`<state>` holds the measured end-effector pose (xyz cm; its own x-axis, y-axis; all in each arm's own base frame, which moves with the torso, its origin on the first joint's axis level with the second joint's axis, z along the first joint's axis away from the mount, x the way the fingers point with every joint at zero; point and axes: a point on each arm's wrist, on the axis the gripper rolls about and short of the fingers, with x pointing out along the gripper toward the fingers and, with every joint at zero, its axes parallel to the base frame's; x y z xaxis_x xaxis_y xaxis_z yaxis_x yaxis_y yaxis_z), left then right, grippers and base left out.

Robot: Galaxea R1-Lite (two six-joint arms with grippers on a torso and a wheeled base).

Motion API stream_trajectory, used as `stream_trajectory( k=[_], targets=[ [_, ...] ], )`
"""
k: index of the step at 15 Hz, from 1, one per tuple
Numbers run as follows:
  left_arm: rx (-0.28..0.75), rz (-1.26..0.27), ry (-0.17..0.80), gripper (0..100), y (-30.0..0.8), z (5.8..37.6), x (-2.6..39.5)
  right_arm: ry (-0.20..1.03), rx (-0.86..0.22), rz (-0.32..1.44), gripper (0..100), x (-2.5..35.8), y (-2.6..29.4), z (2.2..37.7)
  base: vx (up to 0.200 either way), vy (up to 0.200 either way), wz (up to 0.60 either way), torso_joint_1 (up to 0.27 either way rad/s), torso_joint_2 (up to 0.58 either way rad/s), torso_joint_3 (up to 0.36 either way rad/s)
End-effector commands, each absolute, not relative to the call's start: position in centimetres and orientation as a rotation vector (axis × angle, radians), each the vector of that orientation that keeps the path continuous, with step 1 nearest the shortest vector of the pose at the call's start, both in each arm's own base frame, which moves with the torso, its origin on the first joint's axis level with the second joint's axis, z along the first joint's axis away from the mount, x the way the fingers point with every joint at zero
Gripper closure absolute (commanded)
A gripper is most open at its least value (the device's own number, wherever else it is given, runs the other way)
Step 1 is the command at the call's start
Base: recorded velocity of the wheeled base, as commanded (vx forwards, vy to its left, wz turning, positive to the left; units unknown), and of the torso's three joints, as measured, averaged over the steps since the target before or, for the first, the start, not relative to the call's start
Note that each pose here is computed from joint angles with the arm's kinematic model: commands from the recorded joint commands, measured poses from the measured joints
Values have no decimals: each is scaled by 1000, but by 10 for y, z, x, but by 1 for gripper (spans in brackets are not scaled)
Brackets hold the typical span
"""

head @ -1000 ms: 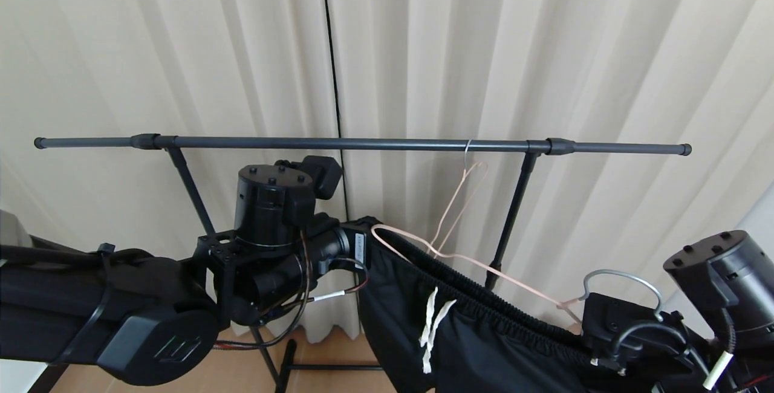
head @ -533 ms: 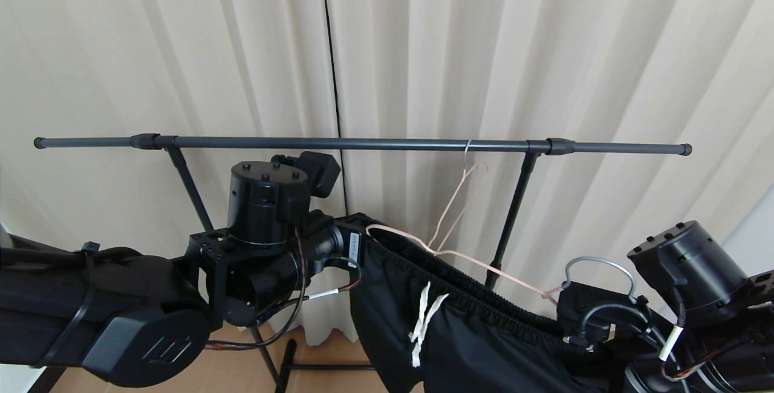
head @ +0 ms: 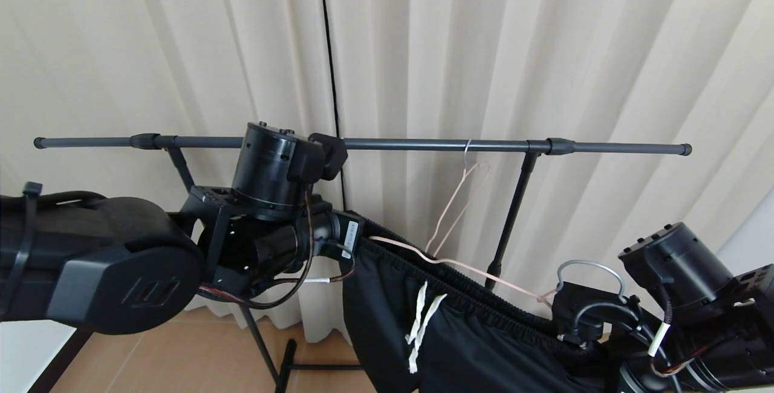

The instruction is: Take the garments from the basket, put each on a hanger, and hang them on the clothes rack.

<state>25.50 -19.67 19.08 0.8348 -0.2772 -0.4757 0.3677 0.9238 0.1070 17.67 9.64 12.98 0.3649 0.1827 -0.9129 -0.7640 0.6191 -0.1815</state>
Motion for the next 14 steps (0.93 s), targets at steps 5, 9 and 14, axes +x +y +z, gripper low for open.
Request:
stream_trajectory(
  k=[5,9,14],
  targets=[
    [254,-379,427,100,-217,216,237,1051,-674,674,100,184,100,124,0,0,0,0,0,0],
    [293,-415,446,100,-230,231,224,1045,-672,674,100,187,102,124,0,0,0,0,0,0],
    [339,-473,474,100,-245,230,207,1001,-662,670,100,196,107,124,0,0,0,0,0,0]
  ],
)
